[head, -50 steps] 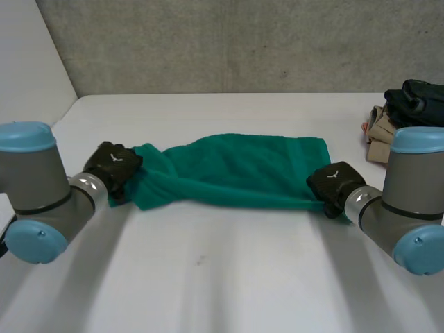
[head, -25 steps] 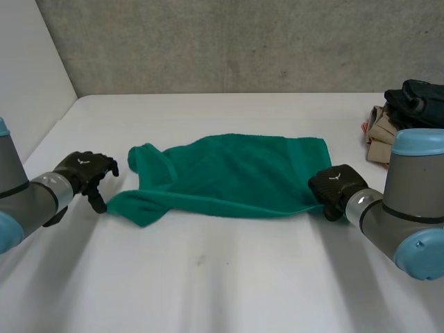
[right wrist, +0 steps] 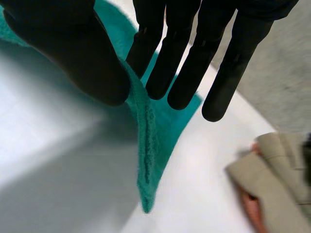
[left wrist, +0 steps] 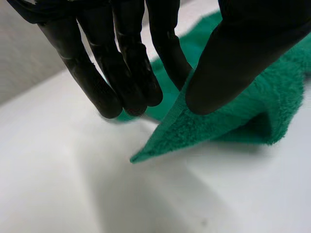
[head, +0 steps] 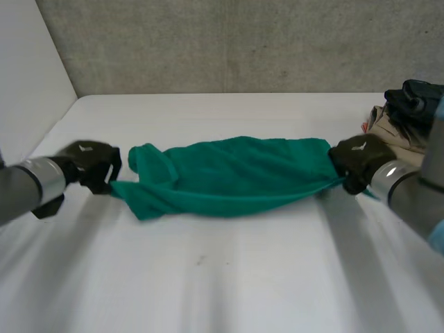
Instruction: Fold the laundry.
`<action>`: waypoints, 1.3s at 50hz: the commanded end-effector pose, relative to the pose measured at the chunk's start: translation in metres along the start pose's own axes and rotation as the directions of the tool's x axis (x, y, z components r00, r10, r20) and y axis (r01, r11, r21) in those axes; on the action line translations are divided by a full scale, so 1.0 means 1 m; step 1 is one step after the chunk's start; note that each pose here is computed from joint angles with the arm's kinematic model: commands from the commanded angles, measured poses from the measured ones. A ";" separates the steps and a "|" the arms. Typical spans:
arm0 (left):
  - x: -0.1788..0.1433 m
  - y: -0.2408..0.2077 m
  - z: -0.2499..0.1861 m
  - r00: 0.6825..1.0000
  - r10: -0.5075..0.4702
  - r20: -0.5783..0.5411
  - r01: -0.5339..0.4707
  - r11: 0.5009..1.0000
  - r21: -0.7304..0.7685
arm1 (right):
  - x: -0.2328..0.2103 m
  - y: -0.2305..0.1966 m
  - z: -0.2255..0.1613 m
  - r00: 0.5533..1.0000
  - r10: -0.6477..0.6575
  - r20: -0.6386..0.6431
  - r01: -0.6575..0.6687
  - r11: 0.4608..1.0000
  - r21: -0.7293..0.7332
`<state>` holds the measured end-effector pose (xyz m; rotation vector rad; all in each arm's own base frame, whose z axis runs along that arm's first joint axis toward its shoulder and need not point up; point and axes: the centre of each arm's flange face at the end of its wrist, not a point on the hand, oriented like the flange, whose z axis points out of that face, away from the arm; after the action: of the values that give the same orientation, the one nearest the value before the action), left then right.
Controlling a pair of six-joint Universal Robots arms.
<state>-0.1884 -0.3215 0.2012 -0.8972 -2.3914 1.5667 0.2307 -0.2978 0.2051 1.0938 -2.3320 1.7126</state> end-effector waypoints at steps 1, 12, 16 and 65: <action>-0.008 -0.069 -0.068 0.989 0.056 0.136 -0.078 0.984 0.163 | 0.037 -0.054 -0.046 0.996 -0.029 -0.079 0.035 0.996 0.079; 0.005 -0.127 -0.130 0.959 0.108 0.263 -0.180 0.947 0.265 | 0.061 -0.108 -0.081 0.988 -0.120 -0.097 0.130 0.986 0.101; -0.003 -0.105 -0.084 0.954 0.156 0.254 -0.190 0.975 0.115 | 0.053 -0.091 -0.051 0.990 -0.138 -0.018 0.138 0.990 0.001; -0.023 -0.063 0.070 0.898 0.162 0.410 -0.303 0.901 0.309 | 0.020 -0.064 0.113 0.976 -0.070 -0.207 0.150 0.904 0.400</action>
<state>-0.2171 -0.4093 0.3103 -0.7032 -1.9653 2.5883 0.2936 -0.4217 0.3017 0.8552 -1.5574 2.4027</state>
